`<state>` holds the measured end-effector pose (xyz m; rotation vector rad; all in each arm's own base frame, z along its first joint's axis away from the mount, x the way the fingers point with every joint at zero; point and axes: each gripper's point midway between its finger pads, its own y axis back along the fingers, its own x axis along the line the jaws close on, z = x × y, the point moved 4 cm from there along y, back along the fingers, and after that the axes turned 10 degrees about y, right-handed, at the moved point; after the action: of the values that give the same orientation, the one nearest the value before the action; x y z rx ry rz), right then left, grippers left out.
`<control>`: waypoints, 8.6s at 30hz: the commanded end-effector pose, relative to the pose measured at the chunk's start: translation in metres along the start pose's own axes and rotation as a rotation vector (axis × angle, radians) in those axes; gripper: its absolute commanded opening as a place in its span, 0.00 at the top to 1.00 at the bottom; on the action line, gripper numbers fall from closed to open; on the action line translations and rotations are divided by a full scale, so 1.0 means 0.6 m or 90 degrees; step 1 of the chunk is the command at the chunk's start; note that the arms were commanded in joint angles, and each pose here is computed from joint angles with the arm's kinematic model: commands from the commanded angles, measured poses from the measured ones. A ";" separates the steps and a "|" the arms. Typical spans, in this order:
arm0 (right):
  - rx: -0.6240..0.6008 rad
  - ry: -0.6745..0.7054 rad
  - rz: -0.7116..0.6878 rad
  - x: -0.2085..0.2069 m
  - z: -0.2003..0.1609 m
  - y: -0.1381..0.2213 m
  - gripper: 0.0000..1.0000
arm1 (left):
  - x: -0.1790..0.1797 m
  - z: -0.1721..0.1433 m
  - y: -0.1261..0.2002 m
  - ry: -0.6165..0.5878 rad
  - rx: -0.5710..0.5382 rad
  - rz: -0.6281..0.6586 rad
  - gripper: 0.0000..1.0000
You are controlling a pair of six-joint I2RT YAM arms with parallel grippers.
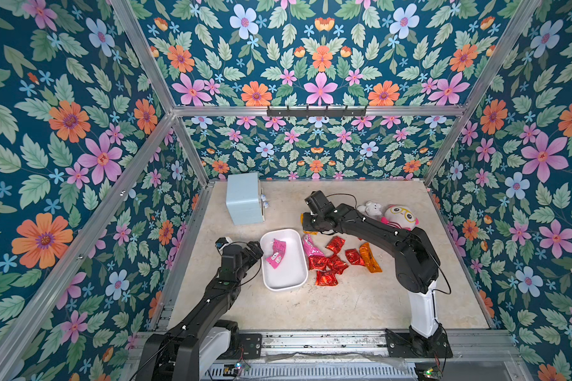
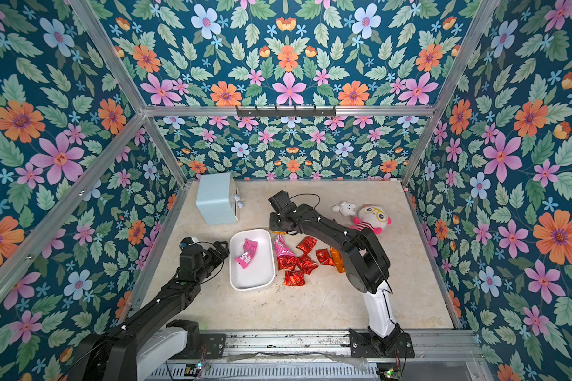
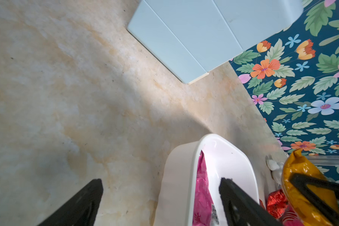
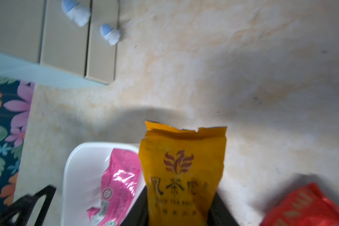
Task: Put the tea bags into the storage box
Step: Place the tea bag in the storage box, then pick up the tea bag from the center of the board, then place the tea bag in the storage box, then pick up the tea bag from the center of the board, then place the tea bag in the storage box, then pick up the tea bag from the center of the board.
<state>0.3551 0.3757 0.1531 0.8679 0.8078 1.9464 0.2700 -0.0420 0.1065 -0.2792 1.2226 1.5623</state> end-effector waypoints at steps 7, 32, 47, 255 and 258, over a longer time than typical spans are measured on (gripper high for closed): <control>0.037 0.038 0.081 0.091 -0.049 -0.047 0.63 | 0.014 0.006 0.006 0.019 -0.010 0.028 0.01; -0.005 0.056 -0.071 0.007 -0.022 0.045 0.39 | -0.006 0.008 0.002 0.012 0.007 0.007 0.01; 0.037 0.071 0.018 -0.036 -0.085 0.030 0.45 | -0.020 0.004 -0.009 0.005 0.035 -0.001 0.01; 0.013 -0.114 -0.315 -0.413 -0.069 0.042 0.25 | -0.007 -0.016 -0.006 0.024 0.067 0.010 0.01; 0.015 -0.105 -0.311 -0.415 -0.064 0.030 0.26 | -0.005 -0.016 -0.005 0.025 0.065 0.011 0.01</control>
<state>0.4112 0.1382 0.0785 0.7720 0.8545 1.3844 0.2682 -0.0529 0.1001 -0.2166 1.3484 1.5054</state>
